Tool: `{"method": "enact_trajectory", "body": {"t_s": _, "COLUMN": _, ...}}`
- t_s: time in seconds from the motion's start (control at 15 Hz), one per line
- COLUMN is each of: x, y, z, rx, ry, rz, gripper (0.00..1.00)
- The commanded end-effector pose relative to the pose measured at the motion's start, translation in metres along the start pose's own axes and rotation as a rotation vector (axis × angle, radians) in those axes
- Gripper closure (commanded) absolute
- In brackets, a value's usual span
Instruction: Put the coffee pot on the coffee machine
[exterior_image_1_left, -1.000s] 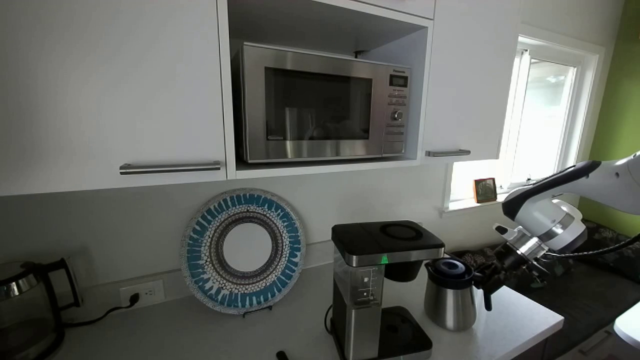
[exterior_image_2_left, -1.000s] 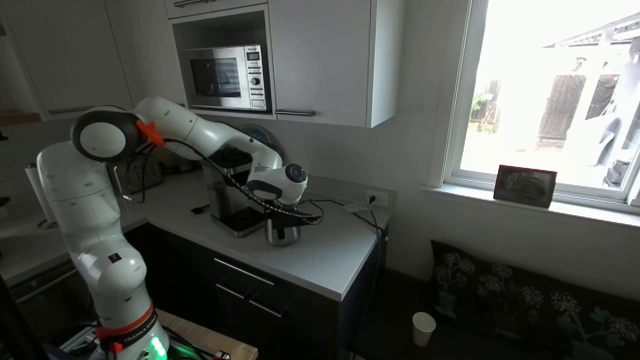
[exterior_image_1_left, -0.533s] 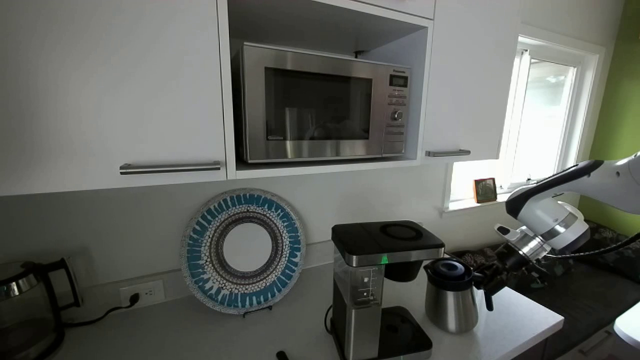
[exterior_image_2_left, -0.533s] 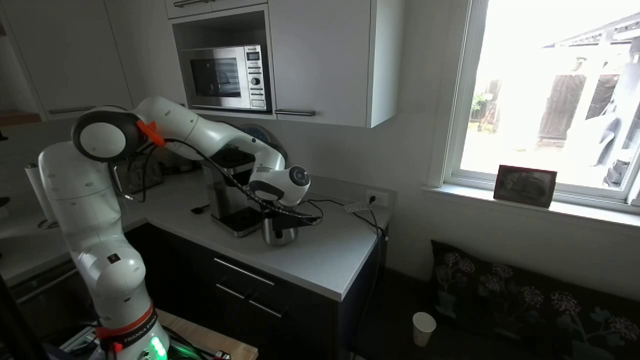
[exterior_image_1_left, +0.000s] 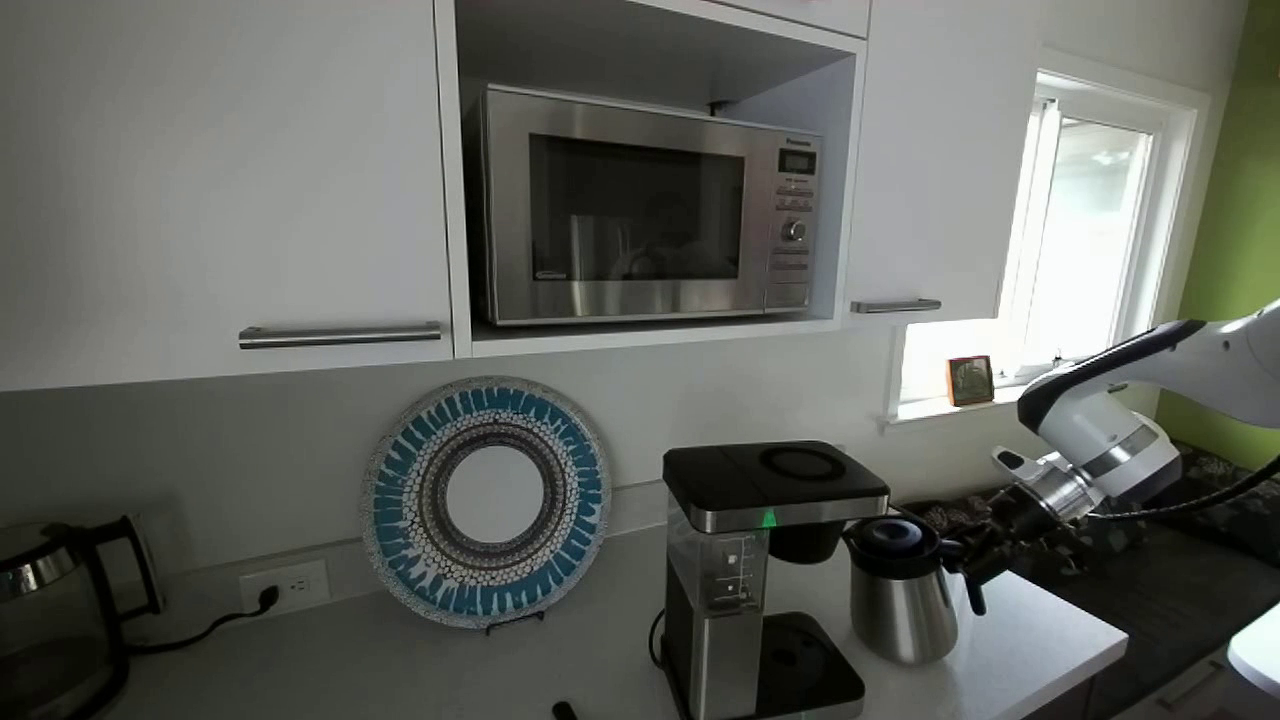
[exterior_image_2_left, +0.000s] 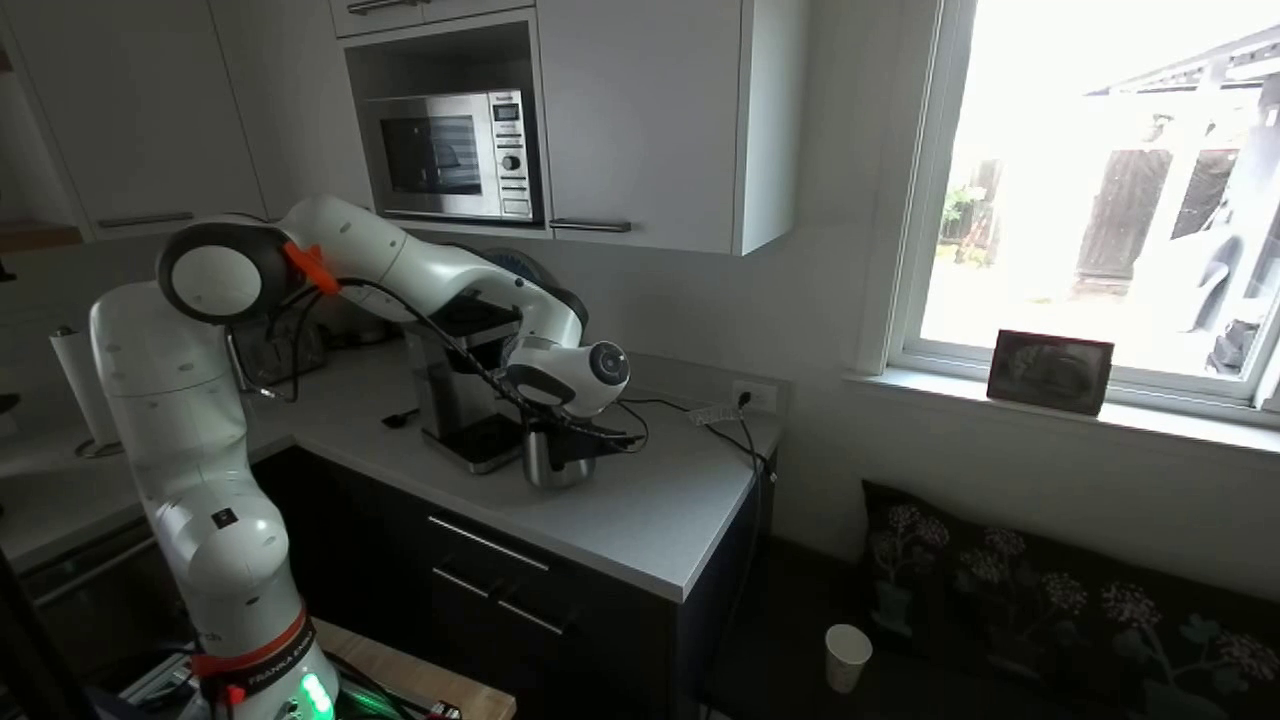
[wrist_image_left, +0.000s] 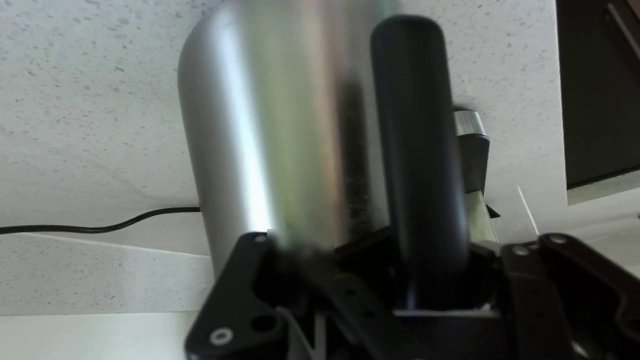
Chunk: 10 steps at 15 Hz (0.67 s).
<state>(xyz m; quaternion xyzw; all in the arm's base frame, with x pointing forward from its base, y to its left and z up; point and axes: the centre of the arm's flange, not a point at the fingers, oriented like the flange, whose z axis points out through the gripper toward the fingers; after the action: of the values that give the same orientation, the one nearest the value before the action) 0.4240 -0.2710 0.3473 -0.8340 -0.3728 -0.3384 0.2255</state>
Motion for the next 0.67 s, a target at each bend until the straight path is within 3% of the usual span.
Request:
{"method": "enact_trajectory", "body": {"t_s": 0.0, "x": -0.0007, "y": 0.0072, "z": -0.0054, "rx": 0.018, "ry": 0.077, "rz": -0.026, "gripper": 1.00}}
{"method": "enact_trajectory", "body": {"t_s": 0.33, "x": -0.0004, "y": 0.0070, "z": -0.0060, "rx": 0.037, "ry": 0.090, "rz": -0.051, "gripper": 1.00}}
{"method": "enact_trajectory", "body": {"t_s": 0.6, "x": -0.0036, "y": 0.0117, "z": -0.0113, "rx": -0.009, "ry": 0.025, "rz": -0.016, "gripper": 1.00}}
